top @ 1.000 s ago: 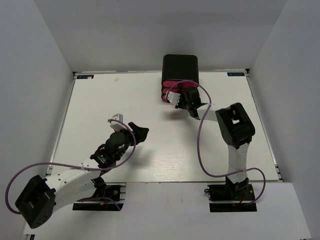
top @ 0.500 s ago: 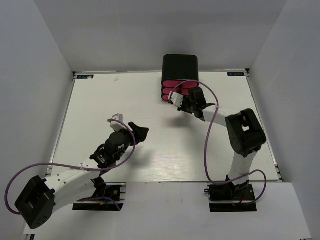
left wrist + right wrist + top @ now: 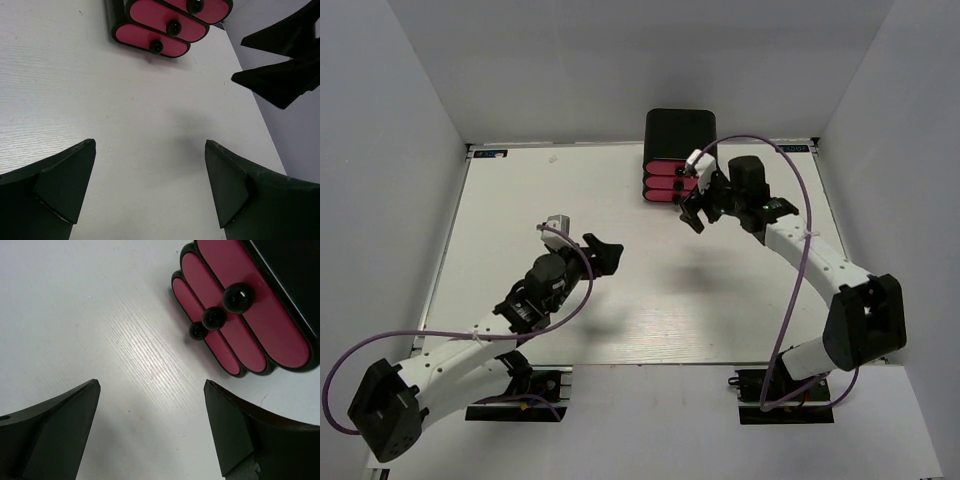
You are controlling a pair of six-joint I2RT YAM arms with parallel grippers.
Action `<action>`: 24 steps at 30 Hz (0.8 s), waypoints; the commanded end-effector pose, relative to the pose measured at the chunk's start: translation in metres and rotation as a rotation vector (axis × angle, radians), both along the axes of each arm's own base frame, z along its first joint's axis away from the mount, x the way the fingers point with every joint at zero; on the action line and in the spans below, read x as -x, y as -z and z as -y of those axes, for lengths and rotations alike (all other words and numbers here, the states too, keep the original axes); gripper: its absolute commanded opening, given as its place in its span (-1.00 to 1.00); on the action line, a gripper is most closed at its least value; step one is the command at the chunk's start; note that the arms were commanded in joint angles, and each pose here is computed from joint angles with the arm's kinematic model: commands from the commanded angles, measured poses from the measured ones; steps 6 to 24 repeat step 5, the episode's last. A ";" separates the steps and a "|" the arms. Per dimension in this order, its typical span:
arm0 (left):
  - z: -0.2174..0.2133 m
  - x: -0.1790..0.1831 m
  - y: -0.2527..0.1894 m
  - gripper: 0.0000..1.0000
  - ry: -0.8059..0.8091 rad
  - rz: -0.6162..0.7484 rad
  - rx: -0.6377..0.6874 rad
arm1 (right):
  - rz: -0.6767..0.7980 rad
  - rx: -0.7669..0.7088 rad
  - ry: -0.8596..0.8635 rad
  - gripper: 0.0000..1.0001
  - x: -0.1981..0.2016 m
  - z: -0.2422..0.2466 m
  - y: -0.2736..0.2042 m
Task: Sort the stationery into containers
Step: Reset both arms
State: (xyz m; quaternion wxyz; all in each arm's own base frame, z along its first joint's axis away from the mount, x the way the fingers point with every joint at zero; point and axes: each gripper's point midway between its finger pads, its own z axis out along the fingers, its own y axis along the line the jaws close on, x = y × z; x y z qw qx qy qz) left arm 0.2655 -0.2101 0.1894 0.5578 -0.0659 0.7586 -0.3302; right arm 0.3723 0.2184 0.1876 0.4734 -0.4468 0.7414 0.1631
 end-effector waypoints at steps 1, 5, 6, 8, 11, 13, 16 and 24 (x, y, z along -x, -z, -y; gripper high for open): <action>-0.004 0.003 -0.014 1.00 0.007 0.021 -0.021 | -0.079 -0.090 0.134 0.81 0.006 0.006 -0.021; -0.007 0.009 -0.020 1.00 0.015 0.017 -0.011 | -0.017 -0.131 0.175 0.81 0.007 0.013 -0.035; -0.007 0.009 -0.020 1.00 0.015 0.017 -0.011 | -0.017 -0.131 0.175 0.81 0.007 0.013 -0.035; -0.007 0.009 -0.020 1.00 0.015 0.017 -0.011 | -0.017 -0.131 0.175 0.81 0.007 0.013 -0.035; -0.007 0.009 -0.020 1.00 0.015 0.017 -0.011 | -0.017 -0.131 0.175 0.81 0.007 0.013 -0.035; -0.007 0.009 -0.020 1.00 0.015 0.017 -0.011 | -0.017 -0.131 0.175 0.81 0.007 0.013 -0.035; -0.007 0.009 -0.020 1.00 0.015 0.017 -0.011 | -0.017 -0.131 0.175 0.81 0.007 0.013 -0.035; -0.007 0.009 -0.020 1.00 0.015 0.017 -0.011 | -0.017 -0.131 0.175 0.81 0.007 0.013 -0.035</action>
